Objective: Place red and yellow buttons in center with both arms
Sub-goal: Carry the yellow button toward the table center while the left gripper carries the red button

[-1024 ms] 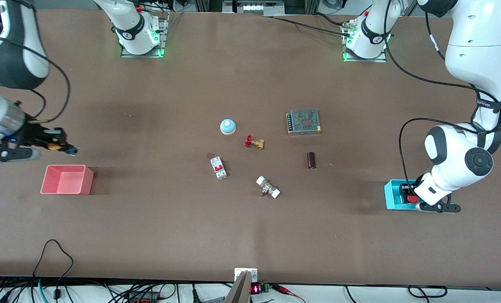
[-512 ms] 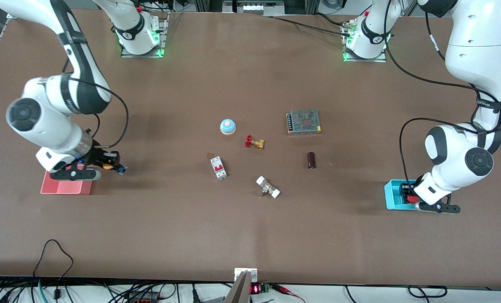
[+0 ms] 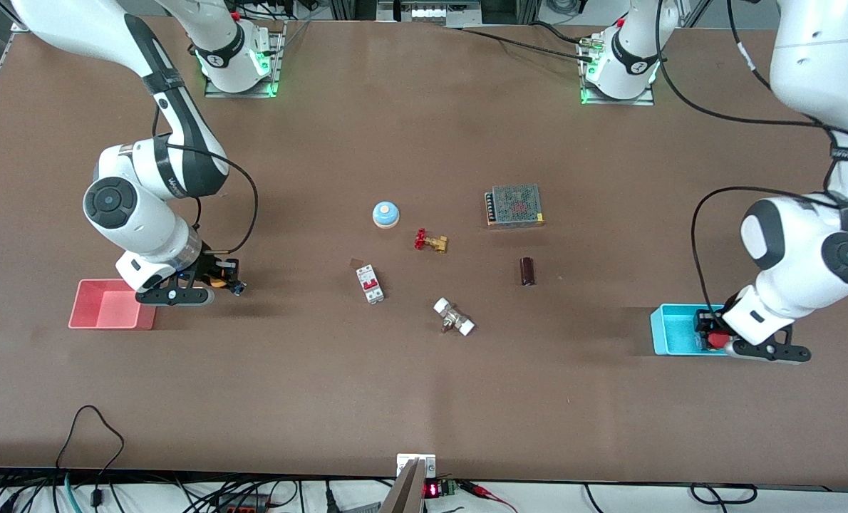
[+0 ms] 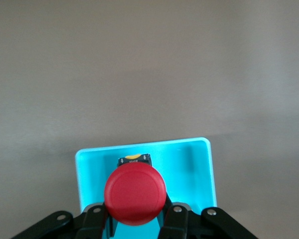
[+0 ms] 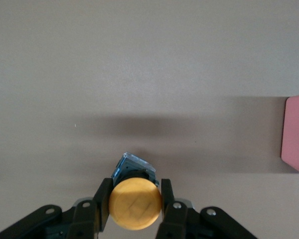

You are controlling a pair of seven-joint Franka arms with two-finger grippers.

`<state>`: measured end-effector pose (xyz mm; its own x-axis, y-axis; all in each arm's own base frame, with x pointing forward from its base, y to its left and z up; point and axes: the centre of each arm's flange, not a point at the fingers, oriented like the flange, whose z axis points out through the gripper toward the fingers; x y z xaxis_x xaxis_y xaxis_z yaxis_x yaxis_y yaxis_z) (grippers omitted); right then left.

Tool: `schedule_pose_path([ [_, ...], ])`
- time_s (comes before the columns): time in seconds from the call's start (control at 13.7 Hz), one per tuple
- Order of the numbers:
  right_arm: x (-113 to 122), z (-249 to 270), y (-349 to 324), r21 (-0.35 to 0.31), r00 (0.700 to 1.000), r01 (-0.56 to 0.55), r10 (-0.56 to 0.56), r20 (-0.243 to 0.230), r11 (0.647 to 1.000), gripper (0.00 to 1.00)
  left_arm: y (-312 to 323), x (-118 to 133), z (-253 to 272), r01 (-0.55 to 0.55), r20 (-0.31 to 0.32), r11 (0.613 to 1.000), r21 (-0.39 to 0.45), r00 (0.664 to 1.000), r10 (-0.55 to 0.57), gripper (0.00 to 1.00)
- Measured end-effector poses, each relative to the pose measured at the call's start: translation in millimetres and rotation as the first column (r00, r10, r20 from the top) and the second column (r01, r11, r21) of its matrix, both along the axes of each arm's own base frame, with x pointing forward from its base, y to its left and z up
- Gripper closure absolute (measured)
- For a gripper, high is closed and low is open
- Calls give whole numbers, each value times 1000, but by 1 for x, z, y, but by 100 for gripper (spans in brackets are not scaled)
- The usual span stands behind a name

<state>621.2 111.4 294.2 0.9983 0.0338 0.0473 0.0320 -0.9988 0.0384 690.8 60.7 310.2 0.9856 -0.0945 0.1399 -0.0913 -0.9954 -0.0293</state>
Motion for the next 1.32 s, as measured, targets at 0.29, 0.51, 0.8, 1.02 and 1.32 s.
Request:
schedule_pose_path([
  [0.29,-3,-14,6,-16,1000,-24,24,-20,1000,56,-33,-37,79,11,-85,1000,-22,996,-13,67],
  [0.51,-3,-23,7,-18,999,-31,30,-28,999,56,-86,-82,69,27,-168,998,-60,985,-37,67],
  [0.8,-4,-40,11,-34,998,-59,58,-30,998,56,-174,-128,20,-15,-255,994,-108,967,-13,67],
  [1.02,-4,-44,11,-37,997,-66,65,-30,997,56,-186,-141,-7,-21,-216,993,-113,976,-4,67],
  [1.32,-4,-52,11,-40,997,-73,71,-32,997,56,-177,-157,-52,-39,-181,993,-114,983,18,67],
])
